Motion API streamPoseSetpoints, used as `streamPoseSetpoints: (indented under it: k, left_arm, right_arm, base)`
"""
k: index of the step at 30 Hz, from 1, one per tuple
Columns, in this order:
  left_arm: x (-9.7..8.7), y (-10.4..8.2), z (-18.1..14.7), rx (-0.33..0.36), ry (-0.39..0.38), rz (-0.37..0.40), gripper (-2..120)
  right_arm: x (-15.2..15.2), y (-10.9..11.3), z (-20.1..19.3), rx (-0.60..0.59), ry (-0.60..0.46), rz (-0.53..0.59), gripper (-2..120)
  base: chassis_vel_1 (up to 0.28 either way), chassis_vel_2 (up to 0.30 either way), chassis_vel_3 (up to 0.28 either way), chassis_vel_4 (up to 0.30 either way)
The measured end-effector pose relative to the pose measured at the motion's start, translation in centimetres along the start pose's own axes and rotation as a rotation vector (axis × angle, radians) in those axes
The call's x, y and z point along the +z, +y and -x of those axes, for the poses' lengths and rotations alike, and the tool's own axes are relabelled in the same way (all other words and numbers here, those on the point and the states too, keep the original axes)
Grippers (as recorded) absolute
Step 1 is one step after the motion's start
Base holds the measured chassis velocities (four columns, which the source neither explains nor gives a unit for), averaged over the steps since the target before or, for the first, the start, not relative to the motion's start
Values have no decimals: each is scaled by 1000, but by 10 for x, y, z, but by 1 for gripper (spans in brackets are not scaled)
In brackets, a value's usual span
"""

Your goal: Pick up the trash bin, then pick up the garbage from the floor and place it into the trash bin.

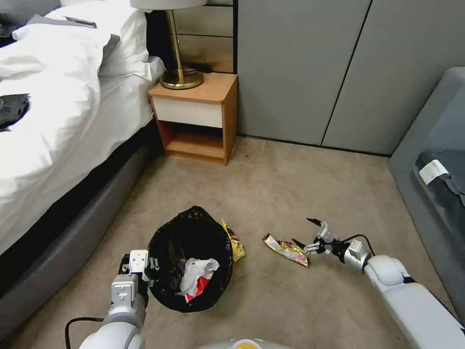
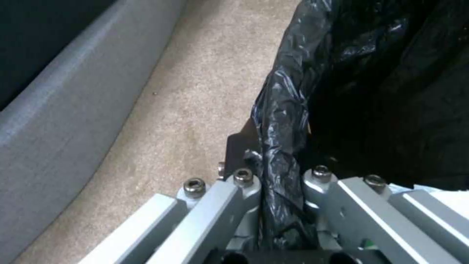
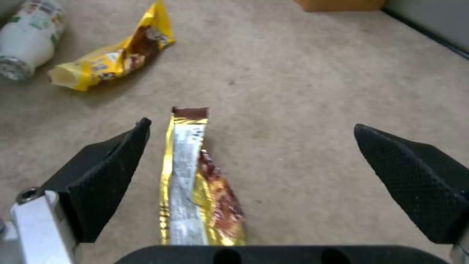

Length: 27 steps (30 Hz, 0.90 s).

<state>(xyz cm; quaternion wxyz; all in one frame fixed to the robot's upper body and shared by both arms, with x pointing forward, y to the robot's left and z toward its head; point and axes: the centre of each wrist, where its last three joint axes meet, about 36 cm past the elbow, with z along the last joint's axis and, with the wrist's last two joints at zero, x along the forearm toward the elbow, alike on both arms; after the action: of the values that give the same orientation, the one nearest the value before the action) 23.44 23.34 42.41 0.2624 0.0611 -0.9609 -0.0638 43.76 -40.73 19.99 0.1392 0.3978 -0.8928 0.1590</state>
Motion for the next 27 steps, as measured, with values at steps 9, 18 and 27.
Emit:
streamPoseSetpoints:
  k: [9, 18, 27]
  left_arm:
    - [2, 0, -1, -5, 0, -1, 3]
    - [4, 0, -3, -12, 3, -1, 3]
    - [5, 0, -4, -14, 4, 0, 3]
  right_arm:
    - [24, 15, 28, -21, 8, 56, 100]
    - [40, 28, 51, -17, 30, 98, 100]
    - [61, 28, 46, 31, 82, 137, 99]
  base:
    - [0, 0, 0, 0]
    - [0, 0, 0, 0]
    - [0, 0, 0, 0]
